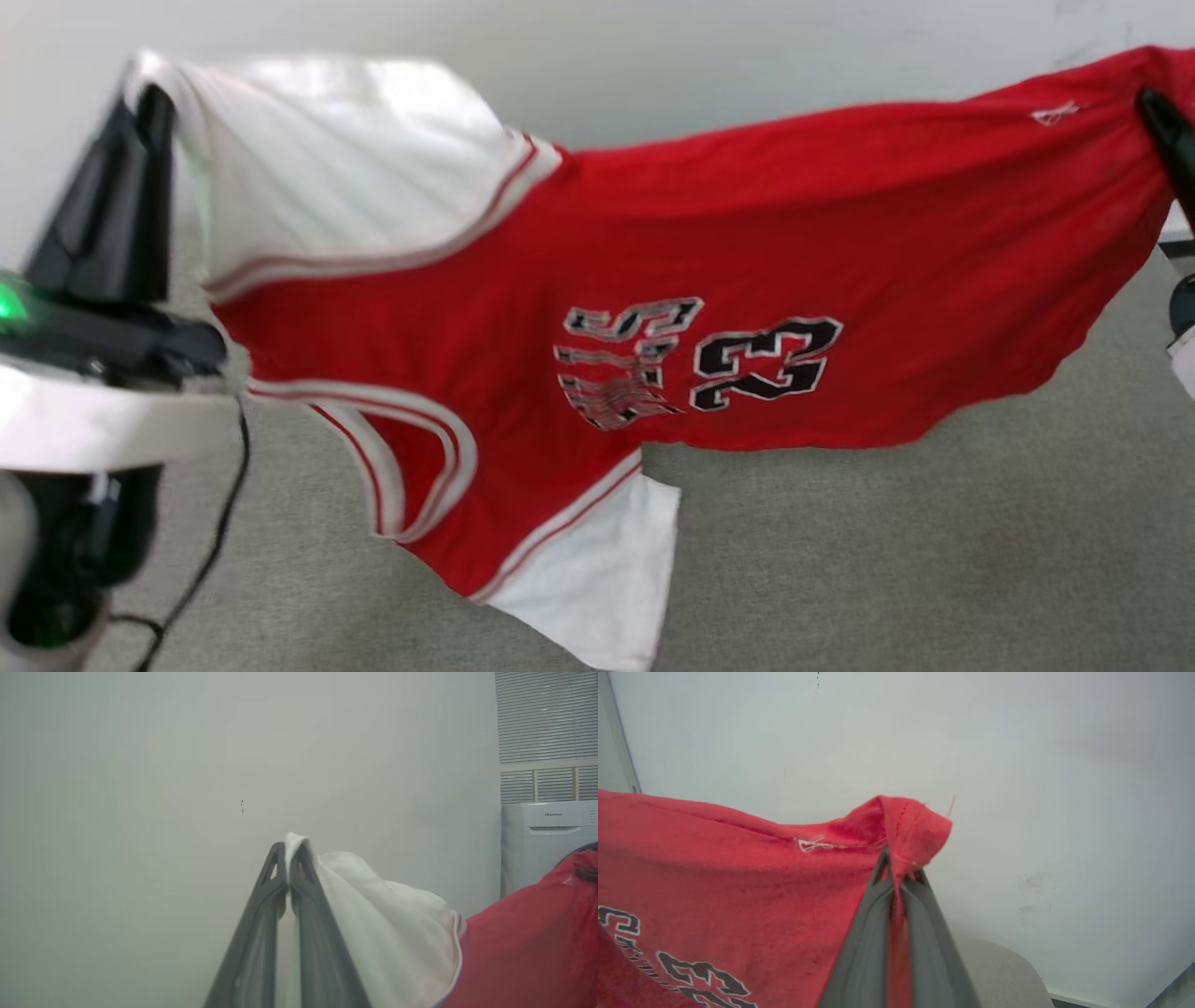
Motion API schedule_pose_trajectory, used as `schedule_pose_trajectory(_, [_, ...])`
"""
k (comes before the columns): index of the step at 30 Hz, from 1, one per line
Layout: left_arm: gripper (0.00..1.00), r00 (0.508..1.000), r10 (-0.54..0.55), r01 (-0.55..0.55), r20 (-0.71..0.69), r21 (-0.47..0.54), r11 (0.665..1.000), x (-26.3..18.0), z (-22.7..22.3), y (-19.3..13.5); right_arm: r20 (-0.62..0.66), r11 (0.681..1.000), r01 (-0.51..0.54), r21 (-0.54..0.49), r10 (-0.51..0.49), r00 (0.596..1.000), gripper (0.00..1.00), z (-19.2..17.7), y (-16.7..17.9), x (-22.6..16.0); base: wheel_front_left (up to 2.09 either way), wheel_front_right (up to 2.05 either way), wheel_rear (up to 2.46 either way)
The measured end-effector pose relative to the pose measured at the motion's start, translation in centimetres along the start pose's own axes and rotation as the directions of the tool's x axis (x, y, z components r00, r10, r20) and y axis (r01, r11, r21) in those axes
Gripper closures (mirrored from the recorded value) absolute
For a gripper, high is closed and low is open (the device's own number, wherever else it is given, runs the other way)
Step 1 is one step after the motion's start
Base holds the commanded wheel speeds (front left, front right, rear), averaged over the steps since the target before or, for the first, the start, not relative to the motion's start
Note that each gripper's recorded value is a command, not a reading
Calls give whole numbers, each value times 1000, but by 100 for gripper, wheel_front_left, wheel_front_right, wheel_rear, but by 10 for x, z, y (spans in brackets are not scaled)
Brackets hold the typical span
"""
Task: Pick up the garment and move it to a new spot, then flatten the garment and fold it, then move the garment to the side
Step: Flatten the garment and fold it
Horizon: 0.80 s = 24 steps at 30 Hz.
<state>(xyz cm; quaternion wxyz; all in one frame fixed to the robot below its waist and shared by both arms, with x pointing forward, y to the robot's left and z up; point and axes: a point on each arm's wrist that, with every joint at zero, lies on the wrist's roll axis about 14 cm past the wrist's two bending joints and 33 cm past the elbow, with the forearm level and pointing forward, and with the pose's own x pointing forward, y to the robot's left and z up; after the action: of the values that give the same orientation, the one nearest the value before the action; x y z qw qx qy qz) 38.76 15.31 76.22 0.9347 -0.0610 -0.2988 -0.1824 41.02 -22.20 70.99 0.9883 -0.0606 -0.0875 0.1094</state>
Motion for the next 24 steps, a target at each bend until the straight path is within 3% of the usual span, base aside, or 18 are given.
schedule_pose_trajectory(11, [100,993,-64,58,100,57,997,75,21,19,118,991,69,-112,-56,991,100,35,-26,26,0,0,0])
schedule_pose_trajectory(16, [100,993,-64,54,96,96,994,115,10,45,153,969,106,-223,-73,986,100,36,-41,60,0,0,0])
schedule_pose_trajectory(24, [100,998,-56,51,31,136,989,182,-46,81,156,956,139,-259,-100,983,100,13,-64,135,0,0,0])
